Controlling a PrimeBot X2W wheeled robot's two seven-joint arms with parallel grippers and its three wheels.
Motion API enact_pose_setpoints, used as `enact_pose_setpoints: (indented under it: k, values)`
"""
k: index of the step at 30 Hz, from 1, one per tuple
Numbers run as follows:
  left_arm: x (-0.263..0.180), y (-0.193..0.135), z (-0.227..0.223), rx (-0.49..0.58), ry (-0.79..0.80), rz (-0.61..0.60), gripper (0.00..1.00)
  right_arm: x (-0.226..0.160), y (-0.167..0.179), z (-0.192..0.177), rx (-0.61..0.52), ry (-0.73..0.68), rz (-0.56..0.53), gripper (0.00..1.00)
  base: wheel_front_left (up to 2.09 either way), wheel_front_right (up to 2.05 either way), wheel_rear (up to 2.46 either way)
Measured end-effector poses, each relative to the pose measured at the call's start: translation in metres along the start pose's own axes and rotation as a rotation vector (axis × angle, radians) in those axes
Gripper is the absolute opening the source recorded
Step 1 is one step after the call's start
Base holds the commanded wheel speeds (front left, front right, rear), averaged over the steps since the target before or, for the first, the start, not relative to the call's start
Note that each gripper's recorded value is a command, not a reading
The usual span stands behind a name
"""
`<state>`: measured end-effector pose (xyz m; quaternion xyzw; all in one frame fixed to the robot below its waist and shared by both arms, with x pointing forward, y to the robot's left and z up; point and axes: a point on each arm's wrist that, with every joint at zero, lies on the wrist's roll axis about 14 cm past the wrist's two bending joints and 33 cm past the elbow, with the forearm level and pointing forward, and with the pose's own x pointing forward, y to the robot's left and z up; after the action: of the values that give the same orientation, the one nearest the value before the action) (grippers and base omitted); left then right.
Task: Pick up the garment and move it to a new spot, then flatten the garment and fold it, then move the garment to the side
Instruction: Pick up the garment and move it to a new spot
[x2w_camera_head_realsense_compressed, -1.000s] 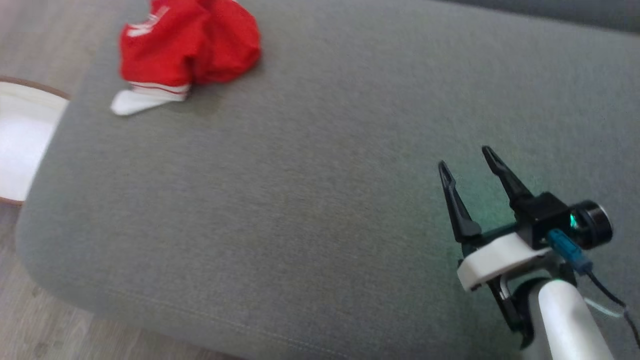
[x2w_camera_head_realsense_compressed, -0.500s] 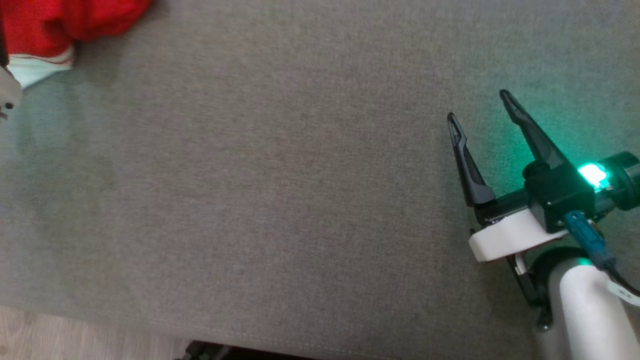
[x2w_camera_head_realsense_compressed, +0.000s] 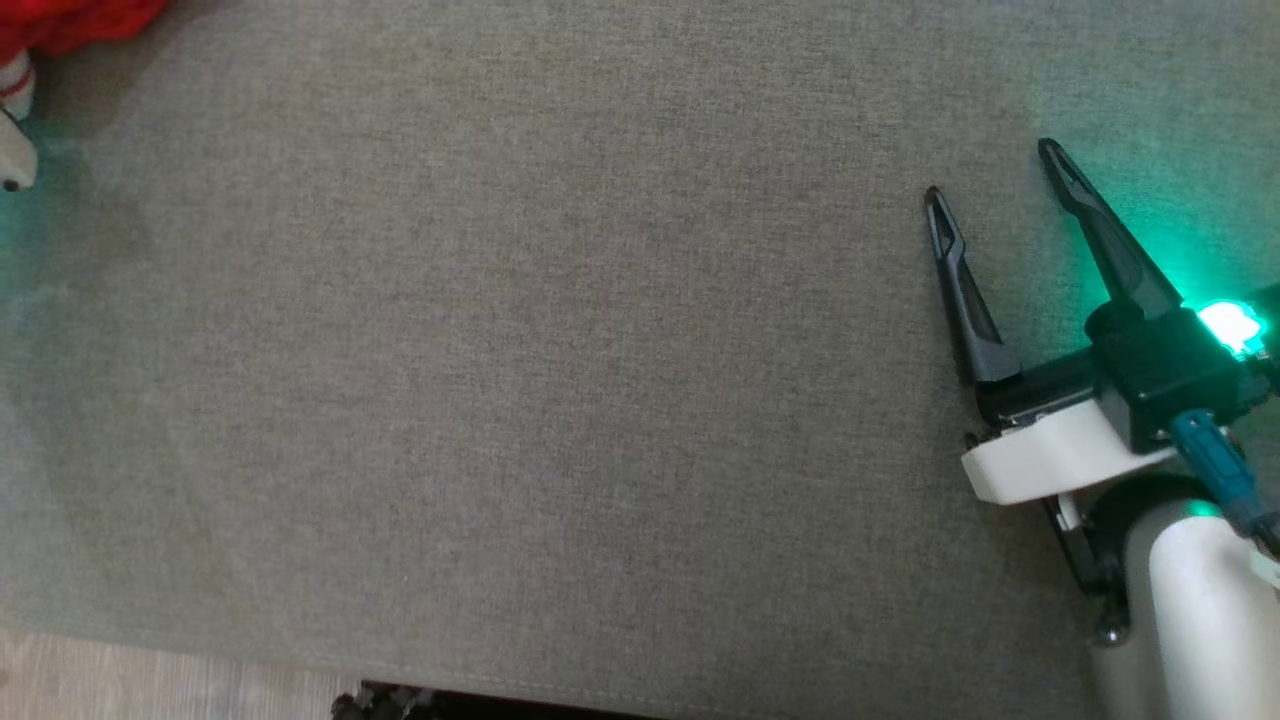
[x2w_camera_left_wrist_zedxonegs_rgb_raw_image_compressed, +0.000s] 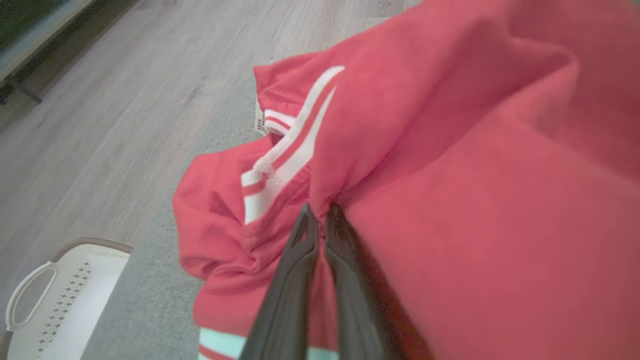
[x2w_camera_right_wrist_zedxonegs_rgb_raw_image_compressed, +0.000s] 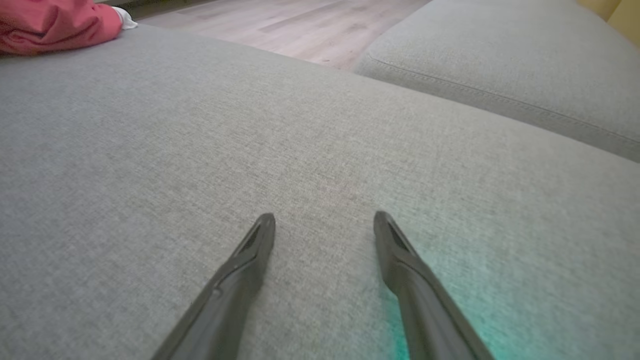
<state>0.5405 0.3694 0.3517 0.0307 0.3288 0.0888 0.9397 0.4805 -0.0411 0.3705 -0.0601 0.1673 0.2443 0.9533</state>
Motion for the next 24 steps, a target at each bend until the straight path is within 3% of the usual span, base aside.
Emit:
enact_pose_setpoints:
  k: [5,12,18,24]
  values:
    - [-0.011,0.005,0.013,0.021,-0.038,0.005,0.00,-0.004,0.001,0.008,-0.003,-0.023,-0.005,1.00,0.00,0.00,0.00]
    - [-0.051,0.017,0.080,0.109,-0.195,0.005,0.00,-0.022,0.001,0.035,0.006,-0.094,-0.028,1.00,0.00,0.00,0.00]
    - [-0.094,-0.017,0.138,0.188,-0.362,-0.093,0.00,-0.050,-0.009,0.051,0.034,-0.140,-0.079,1.00,0.00,0.00,0.00]
    - [-0.172,-0.063,0.207,0.267,-0.579,-0.209,0.00,-0.097,-0.017,0.066,0.098,-0.202,-0.146,1.00,0.00,0.00,0.00]
